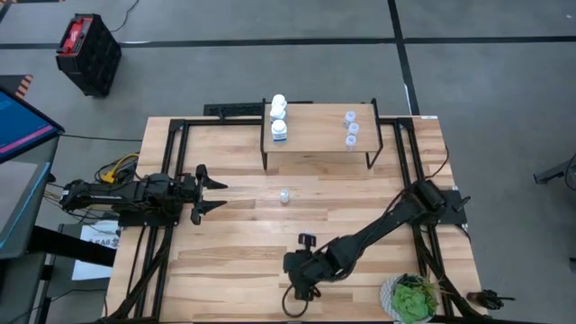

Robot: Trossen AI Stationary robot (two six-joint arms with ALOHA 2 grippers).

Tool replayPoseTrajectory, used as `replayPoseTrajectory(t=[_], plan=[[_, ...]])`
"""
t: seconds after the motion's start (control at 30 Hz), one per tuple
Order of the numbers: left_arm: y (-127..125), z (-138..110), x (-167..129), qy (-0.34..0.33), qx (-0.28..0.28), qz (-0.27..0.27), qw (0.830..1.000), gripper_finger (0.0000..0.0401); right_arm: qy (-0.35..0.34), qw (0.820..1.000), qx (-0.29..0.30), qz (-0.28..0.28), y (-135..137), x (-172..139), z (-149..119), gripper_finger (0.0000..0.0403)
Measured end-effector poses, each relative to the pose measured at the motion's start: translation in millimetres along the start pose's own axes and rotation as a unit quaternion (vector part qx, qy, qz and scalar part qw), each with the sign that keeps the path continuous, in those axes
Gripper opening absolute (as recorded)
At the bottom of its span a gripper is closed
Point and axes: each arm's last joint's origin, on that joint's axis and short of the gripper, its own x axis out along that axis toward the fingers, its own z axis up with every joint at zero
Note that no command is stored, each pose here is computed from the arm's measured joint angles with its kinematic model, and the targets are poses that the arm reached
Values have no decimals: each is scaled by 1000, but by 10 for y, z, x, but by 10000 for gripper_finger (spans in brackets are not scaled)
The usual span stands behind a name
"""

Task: Pick and place medicine bottles onto shelf by color
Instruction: Put the bottom white pill bottle on the shelf

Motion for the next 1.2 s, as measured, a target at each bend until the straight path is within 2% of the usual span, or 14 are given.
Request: replayPoseTrajectory(t=[0.13,0.27,0.37,0.6,0.87,1.03,1.2], plan=[[0,0,0,0,0,0,1000,238,-23,1000,-12,-1,-209,-466,212,134],[0,0,0,0,0,0,1000,238,-64,997,-13,-29,-557,-1002,418,135],[0,-1,0,0,0,0,1000,238,-107,992,10,-63,-857,-1380,541,135],[0,-1,0,0,0,0,1000,238,-164,976,38,-141,-1651,-1912,728,137],[0,-1,0,0,0,0,1000,238,-142,955,78,-251,-2728,-2015,801,139],[0,0,0,0,0,-1,1000,238,-115,954,121,-250,-3380,-1875,772,137],[0,0,0,0,0,0,1000,238,-93,956,156,-230,-3884,-1715,684,141]])
